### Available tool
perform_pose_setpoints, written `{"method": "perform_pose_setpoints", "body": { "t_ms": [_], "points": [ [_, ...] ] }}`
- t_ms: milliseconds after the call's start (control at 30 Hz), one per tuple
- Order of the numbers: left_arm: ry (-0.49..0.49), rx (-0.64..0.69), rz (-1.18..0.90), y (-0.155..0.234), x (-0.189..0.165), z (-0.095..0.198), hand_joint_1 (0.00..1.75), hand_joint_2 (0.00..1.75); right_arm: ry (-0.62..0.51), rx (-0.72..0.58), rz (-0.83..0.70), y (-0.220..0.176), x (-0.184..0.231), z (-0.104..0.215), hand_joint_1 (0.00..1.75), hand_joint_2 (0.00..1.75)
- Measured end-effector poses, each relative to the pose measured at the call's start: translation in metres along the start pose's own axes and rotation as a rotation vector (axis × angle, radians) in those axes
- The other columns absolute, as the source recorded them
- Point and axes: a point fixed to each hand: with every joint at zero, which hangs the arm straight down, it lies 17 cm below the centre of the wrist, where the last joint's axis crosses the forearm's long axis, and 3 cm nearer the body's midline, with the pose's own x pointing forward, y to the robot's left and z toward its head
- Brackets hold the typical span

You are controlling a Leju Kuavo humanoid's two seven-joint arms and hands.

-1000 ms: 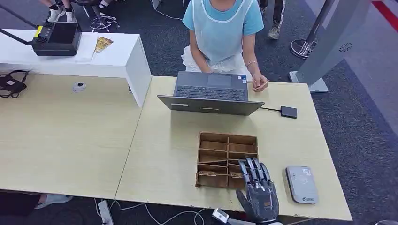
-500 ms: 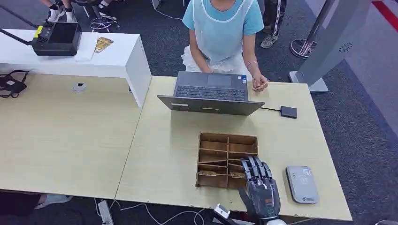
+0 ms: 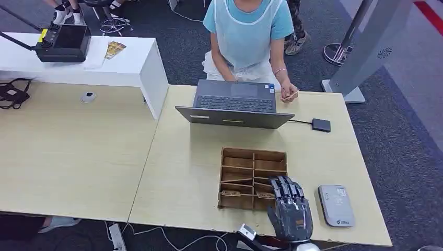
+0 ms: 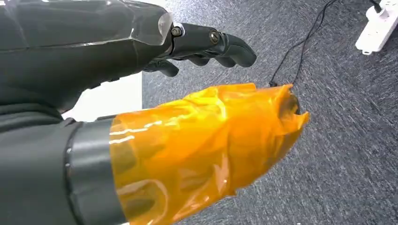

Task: Pass the card to the sensor for recognition and then transmit it.

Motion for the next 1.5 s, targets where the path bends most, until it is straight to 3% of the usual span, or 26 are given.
{"method": "perform_pose_setpoints", "body": {
  "t_ms": [200,333,433,533,600,667,700,733,1133,1200,1233,1500],
  "points": [
    [0.001,-0.005,-0.001,-0.001,0.000,0.000,0.00,0.00,0.012,-0.002,0.001,-0.002,-0.002,-0.002,0.56,1.75],
    [0.002,-0.006,-0.001,-0.001,0.000,0.000,0.00,0.00,0.014,0.004,0.005,-0.001,-0.002,-0.003,0.75,1.75],
    [0.003,-0.007,-0.001,-0.001,0.000,0.000,0.00,0.00,0.017,0.005,0.007,-0.002,-0.003,-0.004,0.73,1.75],
    [0.003,-0.007,-0.001,-0.001,0.000,0.000,0.00,0.00,0.018,0.005,0.007,-0.002,-0.003,-0.004,0.91,1.75],
    [0.003,-0.007,-0.001,-0.002,0.000,0.000,0.00,0.00,0.019,0.007,0.008,-0.002,-0.003,-0.004,0.93,1.75],
    [0.004,-0.008,-0.002,-0.002,-0.001,0.000,0.00,0.00,0.020,0.010,0.010,-0.002,-0.003,-0.005,1.12,1.75],
    [0.004,-0.008,-0.002,-0.002,-0.001,0.000,0.00,0.00,0.021,0.010,0.010,-0.002,-0.003,-0.005,1.12,1.75],
    [0.004,-0.009,-0.002,-0.002,-0.001,0.000,0.00,0.00,0.021,0.010,0.010,-0.002,-0.003,-0.005,1.26,1.75],
    [0.011,-0.013,-0.003,-0.003,-0.002,0.001,0.00,0.00,0.019,0.015,0.012,-0.002,-0.001,-0.006,1.31,1.75],
    [0.011,-0.014,-0.003,-0.003,-0.002,0.001,0.00,0.00,0.019,0.014,0.011,-0.003,-0.001,-0.006,1.47,1.75],
    [0.012,-0.015,-0.003,-0.003,-0.002,0.001,0.00,0.00,0.017,0.014,0.011,-0.003,0.000,-0.006,1.47,1.75],
    [0.013,-0.020,-0.002,-0.005,-0.001,0.002,0.00,0.00,-0.094,-0.035,-0.061,-0.017,0.029,-0.006,1.54,1.75]
  ]
}}
